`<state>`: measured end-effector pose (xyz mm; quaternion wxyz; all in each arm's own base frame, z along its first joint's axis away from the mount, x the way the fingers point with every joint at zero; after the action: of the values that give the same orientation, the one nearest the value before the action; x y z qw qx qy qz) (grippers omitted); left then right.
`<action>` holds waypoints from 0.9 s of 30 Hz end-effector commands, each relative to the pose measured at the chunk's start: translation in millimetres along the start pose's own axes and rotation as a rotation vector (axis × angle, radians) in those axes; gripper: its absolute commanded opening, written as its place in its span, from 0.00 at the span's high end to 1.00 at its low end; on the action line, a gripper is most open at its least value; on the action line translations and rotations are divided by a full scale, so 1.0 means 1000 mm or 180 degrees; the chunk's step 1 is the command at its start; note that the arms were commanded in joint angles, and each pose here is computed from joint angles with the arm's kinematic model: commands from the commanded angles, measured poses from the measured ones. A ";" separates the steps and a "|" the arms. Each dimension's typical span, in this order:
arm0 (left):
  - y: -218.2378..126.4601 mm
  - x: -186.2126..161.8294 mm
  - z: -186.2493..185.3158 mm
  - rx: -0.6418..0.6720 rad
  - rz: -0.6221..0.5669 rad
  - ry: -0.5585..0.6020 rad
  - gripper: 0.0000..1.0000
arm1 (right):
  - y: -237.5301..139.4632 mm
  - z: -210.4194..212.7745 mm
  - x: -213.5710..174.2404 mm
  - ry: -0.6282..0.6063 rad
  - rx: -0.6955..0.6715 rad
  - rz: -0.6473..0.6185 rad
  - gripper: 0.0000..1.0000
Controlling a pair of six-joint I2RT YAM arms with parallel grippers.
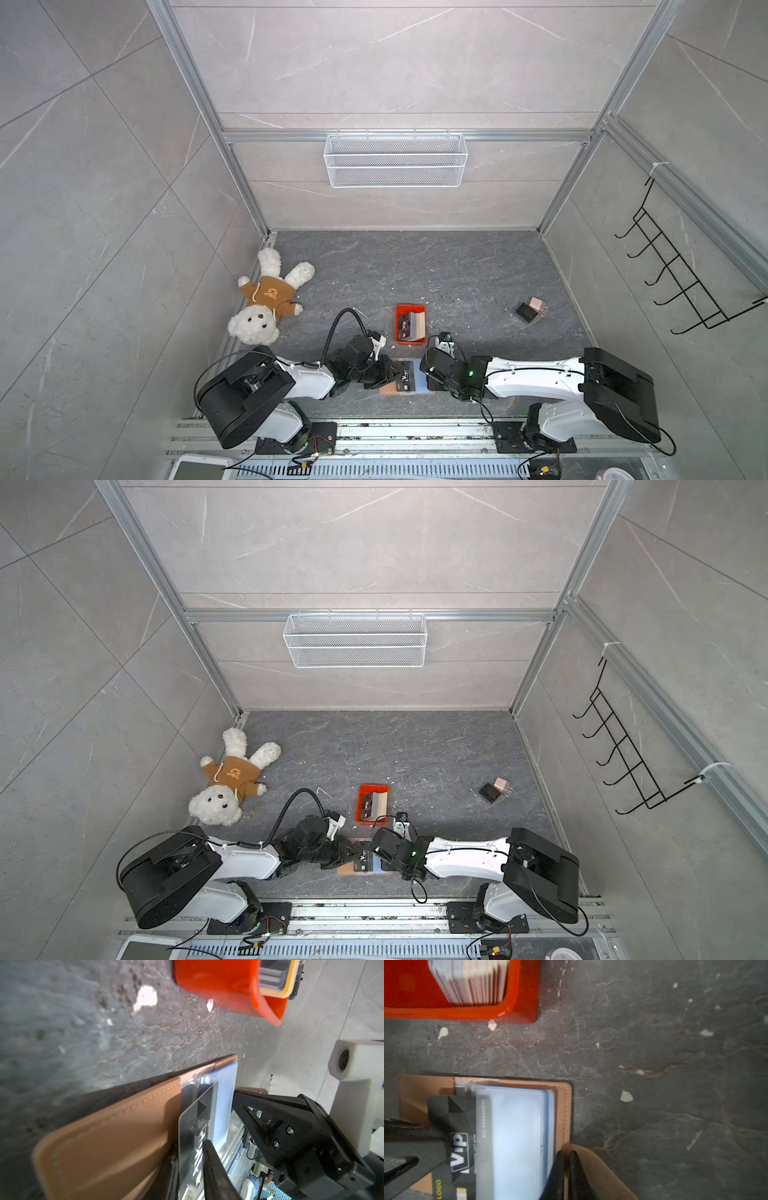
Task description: Put the credit cards into the card holder
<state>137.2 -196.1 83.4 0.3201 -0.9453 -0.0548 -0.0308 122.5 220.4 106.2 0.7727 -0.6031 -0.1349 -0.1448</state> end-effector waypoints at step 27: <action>-0.002 -0.001 0.005 0.0490 0.0140 -0.0102 0.78 | 0.008 -0.019 -0.008 -0.0089 -0.0418 0.0054 0.92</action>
<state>137.8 -194.3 90.3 0.3635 -0.9302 -0.0504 -0.0112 122.7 221.2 106.4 0.7717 -0.6043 -0.1355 -0.1447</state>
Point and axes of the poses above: each gripper's point midway between its finger pads, its own y axis out along the fingers, its own z axis along the line the jaws close on, x = y × z, the point moved 10 cm from there along -y, back along the fingers, and after that the axes turned 1 degree about y, right-handed, at the moved point
